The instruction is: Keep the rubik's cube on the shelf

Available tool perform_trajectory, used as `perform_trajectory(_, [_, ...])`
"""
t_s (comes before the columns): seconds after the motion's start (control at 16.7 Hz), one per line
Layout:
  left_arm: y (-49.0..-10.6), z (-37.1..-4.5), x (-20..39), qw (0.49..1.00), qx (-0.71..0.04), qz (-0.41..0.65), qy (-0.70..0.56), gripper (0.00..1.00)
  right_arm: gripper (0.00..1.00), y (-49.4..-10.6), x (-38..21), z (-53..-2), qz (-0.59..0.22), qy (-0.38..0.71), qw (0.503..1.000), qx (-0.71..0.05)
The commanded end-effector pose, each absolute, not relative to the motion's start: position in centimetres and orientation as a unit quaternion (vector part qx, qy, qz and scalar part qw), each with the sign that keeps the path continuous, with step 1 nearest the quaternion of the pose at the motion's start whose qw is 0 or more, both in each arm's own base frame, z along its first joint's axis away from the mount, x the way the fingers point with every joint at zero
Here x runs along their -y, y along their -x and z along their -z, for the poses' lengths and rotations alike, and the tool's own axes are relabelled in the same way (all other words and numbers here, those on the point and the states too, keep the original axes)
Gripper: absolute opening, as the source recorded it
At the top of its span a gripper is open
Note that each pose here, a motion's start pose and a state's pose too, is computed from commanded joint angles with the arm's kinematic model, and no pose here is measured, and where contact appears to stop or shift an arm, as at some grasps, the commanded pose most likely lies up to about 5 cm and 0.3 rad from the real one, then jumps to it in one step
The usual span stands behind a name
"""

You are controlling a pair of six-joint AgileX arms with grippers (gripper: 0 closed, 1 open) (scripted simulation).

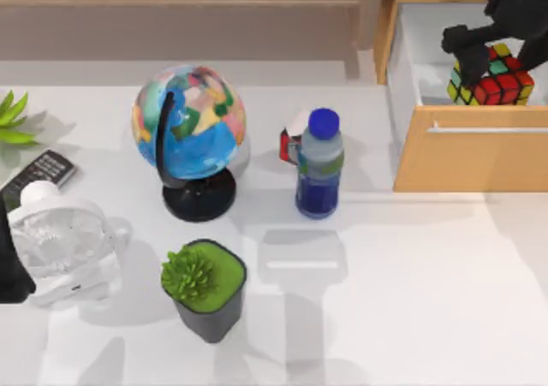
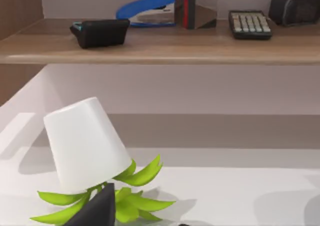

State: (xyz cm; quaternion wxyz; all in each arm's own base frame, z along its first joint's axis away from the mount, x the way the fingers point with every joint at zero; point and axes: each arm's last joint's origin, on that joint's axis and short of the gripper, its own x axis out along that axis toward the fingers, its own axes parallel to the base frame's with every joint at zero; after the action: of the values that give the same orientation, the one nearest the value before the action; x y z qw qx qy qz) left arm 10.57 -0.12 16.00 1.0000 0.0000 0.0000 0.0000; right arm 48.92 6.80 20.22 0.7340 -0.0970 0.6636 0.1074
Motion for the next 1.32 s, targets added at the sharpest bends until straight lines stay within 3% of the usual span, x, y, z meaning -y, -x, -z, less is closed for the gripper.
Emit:
perform_trajectory(0.42, [-10.6,-16.0,0.1,1.0,0.0,0.0,0.0,1.0,0.0,-47.1,-8.6,-24.5,-0.11,0.121,0.763,-0.626])
perform_trajectory(0.78, [-10.6,-16.0,0.1,1.0,0.0,0.0,0.0,1.0,0.0,-42.7,-14.9,-29.5,-0.137,0.18,0.815,-0.534])
perform_trajectory(1.32, [-10.6,-16.0,0.1,1.0,0.0,0.0,0.0,1.0,0.0,-38.3,-26.0,-27.8,-0.162,0.228,0.899,-0.337])
